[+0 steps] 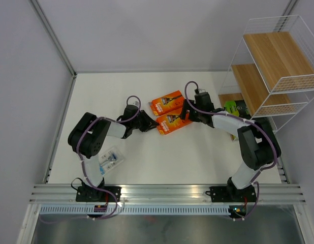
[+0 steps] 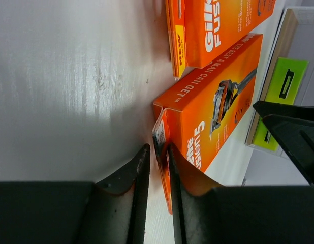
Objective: Place and organize the shaving razors onto the shelf
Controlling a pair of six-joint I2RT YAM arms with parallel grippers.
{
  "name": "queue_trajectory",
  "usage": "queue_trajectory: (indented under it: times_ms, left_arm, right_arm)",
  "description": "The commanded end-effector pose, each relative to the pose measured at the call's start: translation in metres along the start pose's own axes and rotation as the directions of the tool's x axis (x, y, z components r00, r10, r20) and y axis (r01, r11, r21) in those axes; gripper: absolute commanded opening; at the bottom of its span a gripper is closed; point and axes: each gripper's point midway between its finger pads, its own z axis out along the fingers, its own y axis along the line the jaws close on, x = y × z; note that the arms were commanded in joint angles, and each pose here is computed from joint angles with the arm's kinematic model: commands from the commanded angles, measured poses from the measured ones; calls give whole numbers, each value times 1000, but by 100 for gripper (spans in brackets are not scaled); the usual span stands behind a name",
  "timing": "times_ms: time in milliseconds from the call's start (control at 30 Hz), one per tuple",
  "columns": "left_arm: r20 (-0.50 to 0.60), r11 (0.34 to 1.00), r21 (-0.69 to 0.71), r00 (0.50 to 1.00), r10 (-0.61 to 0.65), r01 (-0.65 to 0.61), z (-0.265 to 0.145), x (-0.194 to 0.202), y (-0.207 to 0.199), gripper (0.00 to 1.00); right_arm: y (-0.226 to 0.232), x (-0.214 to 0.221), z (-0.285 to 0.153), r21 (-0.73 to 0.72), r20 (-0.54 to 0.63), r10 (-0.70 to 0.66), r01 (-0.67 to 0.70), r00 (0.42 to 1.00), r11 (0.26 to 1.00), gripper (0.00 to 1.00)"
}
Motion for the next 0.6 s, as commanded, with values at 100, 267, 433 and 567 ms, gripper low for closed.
queue_trajectory:
  times_ms: [100,267,433,567]
  left_arm:
    - [-22,999,49,999,23,-22,10,1,-5,10]
    - [-22,991,110,997,73,-70,9,3,-13,2]
    - [-48,971,205,990,134,-122,3,8,-30,2]
    - [-71,979,144,985,158,-147,0,13,-19,6]
  right_arm:
    - [10,-3,12,-40,3,29,-29,1000,999,94]
    - [8,3,15,-41,-14,38,-38,999,998,94]
    - [6,9,10,-37,-20,53,-54,998,998,93]
    - [3,15,5,-32,-26,60,-60,998,998,93]
